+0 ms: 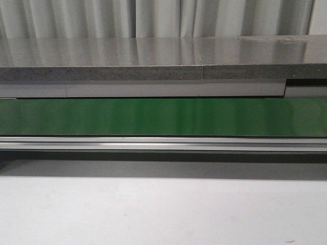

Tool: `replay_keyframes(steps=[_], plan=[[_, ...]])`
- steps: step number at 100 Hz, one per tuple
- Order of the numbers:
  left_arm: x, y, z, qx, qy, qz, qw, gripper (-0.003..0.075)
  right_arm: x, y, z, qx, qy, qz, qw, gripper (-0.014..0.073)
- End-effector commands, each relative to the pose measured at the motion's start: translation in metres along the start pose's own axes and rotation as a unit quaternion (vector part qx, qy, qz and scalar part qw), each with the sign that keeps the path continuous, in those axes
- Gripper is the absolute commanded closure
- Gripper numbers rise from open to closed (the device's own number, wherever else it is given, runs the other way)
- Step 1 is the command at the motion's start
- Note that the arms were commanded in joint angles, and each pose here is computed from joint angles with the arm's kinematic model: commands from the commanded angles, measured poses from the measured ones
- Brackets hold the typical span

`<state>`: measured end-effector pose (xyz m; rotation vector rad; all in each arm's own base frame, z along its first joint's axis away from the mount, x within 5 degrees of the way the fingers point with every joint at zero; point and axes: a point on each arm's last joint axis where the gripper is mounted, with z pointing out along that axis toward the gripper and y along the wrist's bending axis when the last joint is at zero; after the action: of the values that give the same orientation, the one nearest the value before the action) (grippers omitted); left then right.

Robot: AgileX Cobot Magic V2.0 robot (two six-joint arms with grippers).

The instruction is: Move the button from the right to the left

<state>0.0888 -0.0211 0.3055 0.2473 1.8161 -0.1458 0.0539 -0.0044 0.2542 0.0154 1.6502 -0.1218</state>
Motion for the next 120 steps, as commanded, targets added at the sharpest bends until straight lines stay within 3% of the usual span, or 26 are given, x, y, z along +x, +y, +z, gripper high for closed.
replay_keyframes(steps=[1, 24, 49, 94, 120], plan=[[-0.007, 0.001, -0.007, -0.010, -0.053, -0.009, 0.998, 0.0741, -0.016, -0.001, -0.001, 0.005, -0.051, -0.003, 0.999, 0.0662], [0.024, 0.003, -0.014, -0.040, -0.076, -0.037, 0.996, 0.0741, -0.016, -0.001, -0.001, 0.005, -0.051, -0.003, 0.999, 0.0662], [0.055, 0.007, -0.022, -0.083, -0.171, -0.020, 0.982, 0.0741, -0.016, -0.001, -0.001, 0.005, -0.051, -0.003, 0.999, 0.0662], [0.111, 0.005, -0.008, -0.086, -0.169, -0.023, 0.982, 0.0741, -0.016, -0.001, -0.001, 0.005, -0.051, -0.003, 0.999, 0.0662], [0.114, 0.005, -0.008, -0.085, -0.152, -0.023, 0.984, 0.0741, -0.016, -0.001, -0.001, 0.005, -0.051, -0.003, 0.999, 0.0662]])
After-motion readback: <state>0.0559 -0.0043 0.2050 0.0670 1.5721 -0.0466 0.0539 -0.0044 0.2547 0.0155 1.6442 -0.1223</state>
